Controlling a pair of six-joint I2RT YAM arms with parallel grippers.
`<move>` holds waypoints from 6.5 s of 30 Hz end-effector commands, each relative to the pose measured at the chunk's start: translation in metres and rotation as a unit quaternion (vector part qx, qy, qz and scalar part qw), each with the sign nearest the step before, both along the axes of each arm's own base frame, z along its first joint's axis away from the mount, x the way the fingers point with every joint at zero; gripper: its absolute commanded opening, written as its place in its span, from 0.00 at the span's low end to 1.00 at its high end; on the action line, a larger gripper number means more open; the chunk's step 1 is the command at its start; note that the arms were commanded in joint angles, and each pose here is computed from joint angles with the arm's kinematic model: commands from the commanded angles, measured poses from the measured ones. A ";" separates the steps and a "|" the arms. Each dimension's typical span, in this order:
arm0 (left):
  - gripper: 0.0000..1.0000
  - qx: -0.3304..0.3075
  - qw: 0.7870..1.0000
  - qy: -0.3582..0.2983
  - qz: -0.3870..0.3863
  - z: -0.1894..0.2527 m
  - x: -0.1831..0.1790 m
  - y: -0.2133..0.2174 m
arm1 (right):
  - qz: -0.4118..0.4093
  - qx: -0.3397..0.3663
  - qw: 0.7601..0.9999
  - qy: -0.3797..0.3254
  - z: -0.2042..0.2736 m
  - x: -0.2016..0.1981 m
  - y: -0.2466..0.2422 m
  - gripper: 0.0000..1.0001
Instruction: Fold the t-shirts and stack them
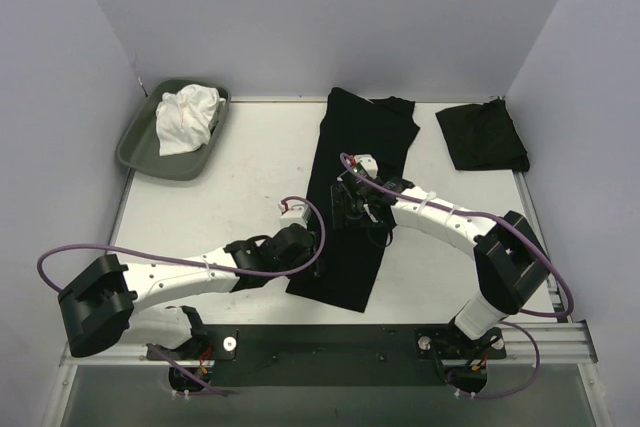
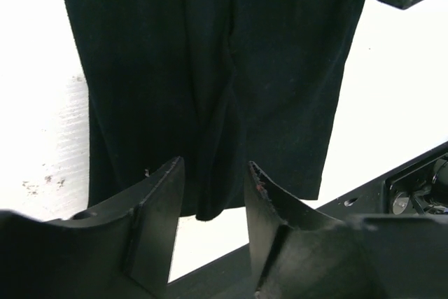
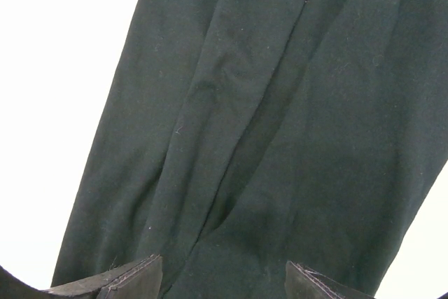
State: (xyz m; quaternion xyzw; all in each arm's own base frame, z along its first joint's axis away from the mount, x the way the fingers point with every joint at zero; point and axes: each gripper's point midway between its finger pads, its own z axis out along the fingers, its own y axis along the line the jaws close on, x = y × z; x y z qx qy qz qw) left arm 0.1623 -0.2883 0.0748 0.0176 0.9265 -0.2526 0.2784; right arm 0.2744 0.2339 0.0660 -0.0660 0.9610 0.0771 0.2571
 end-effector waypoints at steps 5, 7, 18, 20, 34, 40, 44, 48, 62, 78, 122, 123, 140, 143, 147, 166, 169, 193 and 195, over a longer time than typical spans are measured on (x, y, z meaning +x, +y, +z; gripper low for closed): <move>0.23 -0.041 0.999 -0.010 -0.009 0.018 0.008 -0.024 | -0.006 -0.001 1.000 0.009 -0.007 -0.001 -0.003 0.70; 0.22 -0.037 0.999 -0.006 -0.012 0.015 0.007 -0.025 | -0.005 -0.001 1.000 0.010 -0.008 -0.001 -0.002 0.70; 0.41 -0.031 0.999 0.004 -0.016 0.009 0.005 -0.027 | -0.002 -0.002 1.000 0.015 -0.011 -0.003 -0.004 0.70; 0.57 -0.027 1.000 0.003 -0.013 0.009 0.005 -0.025 | -0.002 0.000 1.000 0.014 -0.011 -0.003 -0.004 0.70; 0.60 -0.028 0.999 0.009 -0.015 0.000 0.003 -0.026 | -0.003 0.009 1.000 0.023 -0.018 -0.006 -0.004 0.70; 0.42 -0.028 0.999 0.015 -0.015 -0.005 0.001 -0.027 | -0.006 0.010 1.000 0.022 -0.018 -0.006 -0.005 0.70; 0.19 -0.025 0.999 0.015 -0.015 -0.007 0.002 -0.027 | -0.006 0.009 1.000 0.024 -0.020 -0.007 -0.006 0.70; 0.00 -0.020 0.999 0.020 -0.017 -0.012 0.000 -0.026 | -0.008 0.011 1.000 0.023 -0.020 -0.006 -0.005 0.70; 0.00 -0.035 0.999 -0.006 -0.010 0.017 0.005 -0.021 | -0.008 0.079 0.997 0.015 -0.013 0.013 0.027 0.69; 0.00 -0.039 0.999 -0.017 -0.002 0.028 0.006 -0.013 | -0.012 0.123 0.992 0.024 -0.025 0.020 0.050 0.67; 0.00 -0.065 0.998 -0.014 -0.009 0.030 0.004 -0.015 | -0.065 0.011 0.998 -0.020 -0.017 0.019 -0.010 0.13; 0.00 -0.065 0.998 -0.013 -0.011 0.030 0.003 -0.016 | -0.065 0.006 0.998 -0.017 -0.019 0.016 -0.013 0.13; 0.93 -0.039 0.995 0.032 -0.082 0.003 -0.021 -0.065 | -0.065 -0.044 0.997 0.002 -0.033 -0.003 -0.037 0.77; 0.93 -0.043 0.992 0.027 -0.111 0.012 -0.036 -0.090 | -0.067 -0.042 0.997 -0.007 -0.026 0.002 -0.036 0.77; 0.95 -0.049 0.990 0.023 -0.130 0.018 -0.046 -0.114 | -0.071 -0.041 0.996 -0.018 -0.015 0.008 -0.036 0.77; 0.96 -0.016 0.996 -0.053 -0.076 0.068 -0.026 -0.050 | -0.055 0.025 0.998 -0.035 0.025 0.013 -0.021 0.79; 0.96 -0.008 0.997 -0.054 -0.057 0.065 -0.016 -0.028 | -0.047 0.063 0.997 -0.025 0.025 0.012 -0.004 0.84; 0.96 -0.040 0.999 -0.027 0.022 0.018 0.006 0.034 | -0.025 0.115 0.993 0.000 0.017 -0.109 0.034 0.83; 0.96 -0.040 0.999 -0.028 0.023 0.017 0.005 0.036 | -0.051 0.124 0.991 -0.006 0.016 -0.114 0.019 0.82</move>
